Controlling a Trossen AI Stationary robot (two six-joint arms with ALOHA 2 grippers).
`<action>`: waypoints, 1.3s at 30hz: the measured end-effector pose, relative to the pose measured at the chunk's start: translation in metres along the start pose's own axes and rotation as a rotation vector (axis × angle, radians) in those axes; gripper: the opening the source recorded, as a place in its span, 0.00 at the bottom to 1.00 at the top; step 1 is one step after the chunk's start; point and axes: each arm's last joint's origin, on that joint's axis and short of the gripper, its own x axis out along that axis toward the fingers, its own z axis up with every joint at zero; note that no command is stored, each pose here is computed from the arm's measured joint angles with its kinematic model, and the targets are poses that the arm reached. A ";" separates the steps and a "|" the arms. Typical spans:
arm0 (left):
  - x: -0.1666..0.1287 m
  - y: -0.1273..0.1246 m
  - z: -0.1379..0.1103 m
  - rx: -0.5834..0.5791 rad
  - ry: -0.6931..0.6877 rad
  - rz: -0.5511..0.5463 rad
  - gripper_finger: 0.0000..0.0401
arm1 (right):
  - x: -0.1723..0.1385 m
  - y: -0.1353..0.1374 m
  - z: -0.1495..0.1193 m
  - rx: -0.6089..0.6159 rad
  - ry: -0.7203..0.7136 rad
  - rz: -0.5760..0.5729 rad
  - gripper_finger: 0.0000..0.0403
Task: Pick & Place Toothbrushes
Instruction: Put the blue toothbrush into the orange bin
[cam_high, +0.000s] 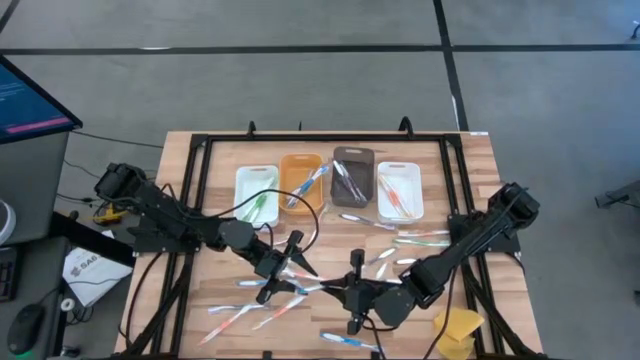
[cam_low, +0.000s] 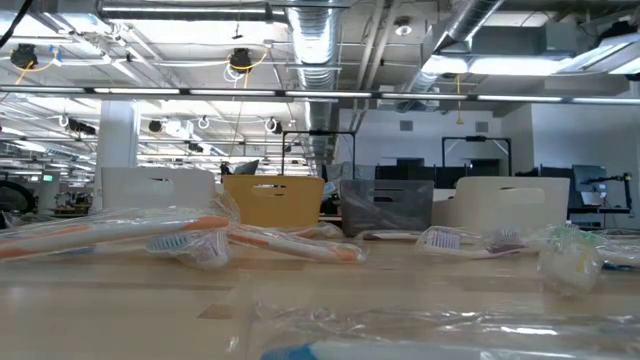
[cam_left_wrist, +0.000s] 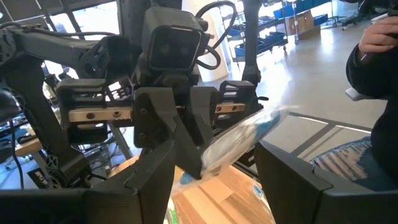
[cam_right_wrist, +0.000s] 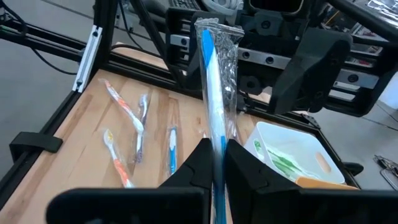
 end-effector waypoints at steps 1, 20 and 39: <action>0.000 0.000 0.000 0.000 0.000 0.000 0.53 | 0.000 0.000 0.000 -0.007 0.000 0.000 0.03; 0.000 0.000 0.000 0.000 0.005 0.015 0.53 | 0.002 -0.002 0.003 -0.037 -0.023 0.016 0.03; 0.000 0.003 -0.001 0.031 0.017 0.049 0.49 | 0.011 -0.012 0.001 -0.031 -0.010 -0.014 0.03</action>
